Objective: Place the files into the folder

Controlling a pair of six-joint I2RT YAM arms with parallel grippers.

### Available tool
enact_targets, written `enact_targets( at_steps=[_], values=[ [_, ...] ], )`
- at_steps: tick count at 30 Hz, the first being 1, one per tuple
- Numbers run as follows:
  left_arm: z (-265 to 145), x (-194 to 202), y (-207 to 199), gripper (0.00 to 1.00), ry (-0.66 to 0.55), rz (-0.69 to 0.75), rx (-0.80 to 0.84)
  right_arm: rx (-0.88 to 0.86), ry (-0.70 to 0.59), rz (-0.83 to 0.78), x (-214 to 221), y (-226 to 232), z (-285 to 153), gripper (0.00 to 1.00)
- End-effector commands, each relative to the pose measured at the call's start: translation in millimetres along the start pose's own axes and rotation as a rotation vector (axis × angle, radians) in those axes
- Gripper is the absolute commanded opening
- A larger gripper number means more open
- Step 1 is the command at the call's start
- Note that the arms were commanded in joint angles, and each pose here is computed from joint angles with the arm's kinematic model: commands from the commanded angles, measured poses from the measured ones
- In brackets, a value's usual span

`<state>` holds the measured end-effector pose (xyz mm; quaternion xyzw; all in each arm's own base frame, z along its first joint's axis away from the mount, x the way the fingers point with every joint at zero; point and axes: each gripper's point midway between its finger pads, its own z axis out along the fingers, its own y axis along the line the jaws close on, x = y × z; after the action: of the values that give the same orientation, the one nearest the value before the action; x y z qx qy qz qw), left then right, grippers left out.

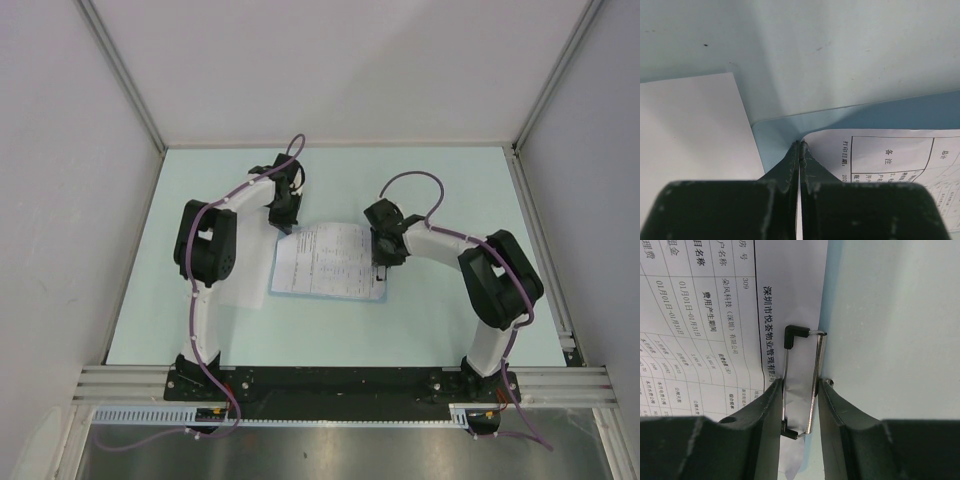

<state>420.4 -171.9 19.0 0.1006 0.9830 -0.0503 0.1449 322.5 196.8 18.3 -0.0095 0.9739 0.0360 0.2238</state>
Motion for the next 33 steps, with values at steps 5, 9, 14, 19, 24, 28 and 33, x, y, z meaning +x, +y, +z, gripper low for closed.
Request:
enact_targets(
  at_steps=[5,9,14,19,24,28,33],
  values=[
    [8.8,14.6,9.3,0.00,0.049,0.033,-0.065,0.075,0.054,-0.056,19.2,-12.7,19.1,0.00],
    [11.9,17.3,19.0,0.00,0.060,0.045,-0.116,0.023,0.053,-0.087,22.8,-7.7,20.2,0.00],
    [16.0,20.1,26.6,0.00,0.072,0.058,-0.155,-0.128,0.058,-0.045,28.5,-3.1,22.1,0.00],
    [18.1,21.3,28.8,0.00,0.075,0.061,-0.166,-0.203,0.057,0.026,26.0,-14.6,20.0,0.00],
    [18.2,21.9,27.6,0.00,0.080,0.059,-0.163,-0.218,0.065,0.052,30.4,-22.2,22.7,0.00],
    [16.8,22.5,28.7,0.00,0.087,0.057,-0.175,-0.211,0.068,0.081,34.1,-32.8,23.9,0.00],
    [11.4,17.1,39.9,0.00,0.079,0.075,-0.268,-0.209,0.086,0.097,38.3,-39.3,27.8,0.00]
  ],
)
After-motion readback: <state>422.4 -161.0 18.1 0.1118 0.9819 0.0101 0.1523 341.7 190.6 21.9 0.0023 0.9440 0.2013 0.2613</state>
